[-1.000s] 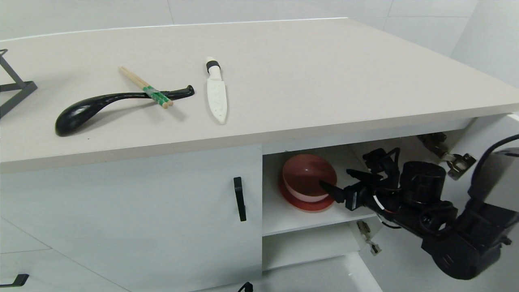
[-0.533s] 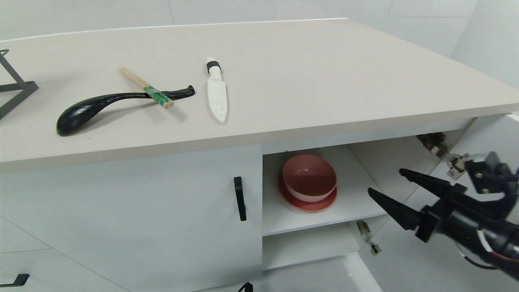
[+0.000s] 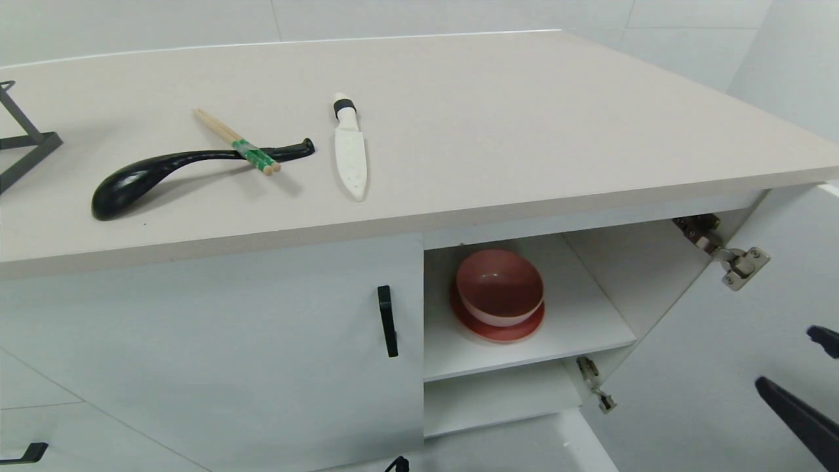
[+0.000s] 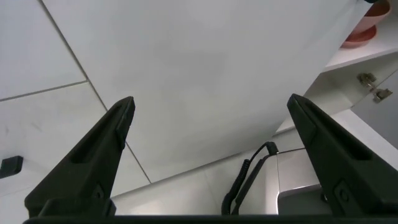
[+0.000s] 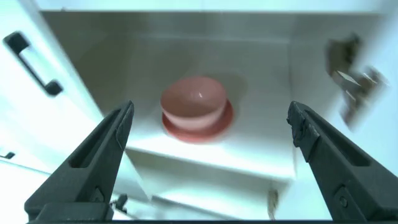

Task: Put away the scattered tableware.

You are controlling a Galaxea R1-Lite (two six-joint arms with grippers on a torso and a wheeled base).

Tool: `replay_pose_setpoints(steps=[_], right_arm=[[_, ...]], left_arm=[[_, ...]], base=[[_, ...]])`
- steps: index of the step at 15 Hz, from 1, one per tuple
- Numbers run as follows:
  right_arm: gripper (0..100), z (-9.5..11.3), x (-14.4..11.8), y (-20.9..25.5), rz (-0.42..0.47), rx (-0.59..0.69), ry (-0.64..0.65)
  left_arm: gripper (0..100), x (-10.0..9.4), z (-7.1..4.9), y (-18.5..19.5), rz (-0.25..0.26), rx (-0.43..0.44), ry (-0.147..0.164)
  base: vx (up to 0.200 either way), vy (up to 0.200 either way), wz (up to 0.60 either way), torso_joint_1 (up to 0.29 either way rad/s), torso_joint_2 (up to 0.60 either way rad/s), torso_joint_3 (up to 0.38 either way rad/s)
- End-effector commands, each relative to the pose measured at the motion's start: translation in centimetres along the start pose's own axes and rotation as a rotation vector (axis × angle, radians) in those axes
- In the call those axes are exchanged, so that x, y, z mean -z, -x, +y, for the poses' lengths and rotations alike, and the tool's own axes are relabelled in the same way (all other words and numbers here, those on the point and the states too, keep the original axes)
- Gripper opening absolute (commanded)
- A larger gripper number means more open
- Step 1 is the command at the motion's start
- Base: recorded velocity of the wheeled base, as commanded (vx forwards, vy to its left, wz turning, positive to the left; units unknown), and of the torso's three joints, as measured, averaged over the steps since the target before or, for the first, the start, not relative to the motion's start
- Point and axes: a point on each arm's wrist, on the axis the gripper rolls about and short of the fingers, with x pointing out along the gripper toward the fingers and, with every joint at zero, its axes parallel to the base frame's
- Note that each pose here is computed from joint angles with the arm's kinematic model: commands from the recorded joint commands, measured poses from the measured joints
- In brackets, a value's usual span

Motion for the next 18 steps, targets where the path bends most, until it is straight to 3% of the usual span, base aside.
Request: replay_pose_setpoints(steps=[1, 4, 10, 11, 14, 17, 18], right_arm=[[100, 1.6, 2.1, 6.5, -0.133, 0.083, 0.047], [100, 2.4, 2.1, 8.2, -0.170, 0.135, 0.072], [100, 2.4, 5.3, 8.2, -0.084, 0.150, 0.036], [100, 2.4, 6.0, 8.2, -0.024, 0.147, 0.008], [100, 2.4, 6.1, 8.2, -0.018, 0.145, 0.006], [100, 2.1, 6.0, 8.3, -0.021, 0.320, 0.021], [100, 1.9, 6.6, 8.4, 0.031, 0.410, 0.032]], left_arm=[[100, 0.0, 0.0, 0.0, 0.004, -0.033, 0.002], [100, 0.2, -0.3, 0.6, -0.091, -0.118, -0.001], [100, 0.2, -0.3, 0.6, -0.090, -0.116, -0.004], [100, 0.2, -0.3, 0.6, -0.090, -0.116, -0.003], [100, 0.2, -0.3, 0.6, -0.090, -0.111, -0.003], [100, 0.2, -0.3, 0.6, -0.090, -0.115, -0.004], [100, 0.2, -0.3, 0.6, -0.090, -0.116, -0.003]], base=[[0.000, 0.000, 0.00, 0.000, 0.00, 0.000], [0.000, 0.000, 0.00, 0.000, 0.00, 0.000], [0.000, 0.000, 0.00, 0.000, 0.00, 0.000], [0.000, 0.000, 0.00, 0.000, 0.00, 0.000], [0.000, 0.000, 0.00, 0.000, 0.00, 0.000], [0.000, 0.000, 0.00, 0.000, 0.00, 0.000], [-0.200, 0.000, 0.00, 0.002, 0.00, 0.002]])
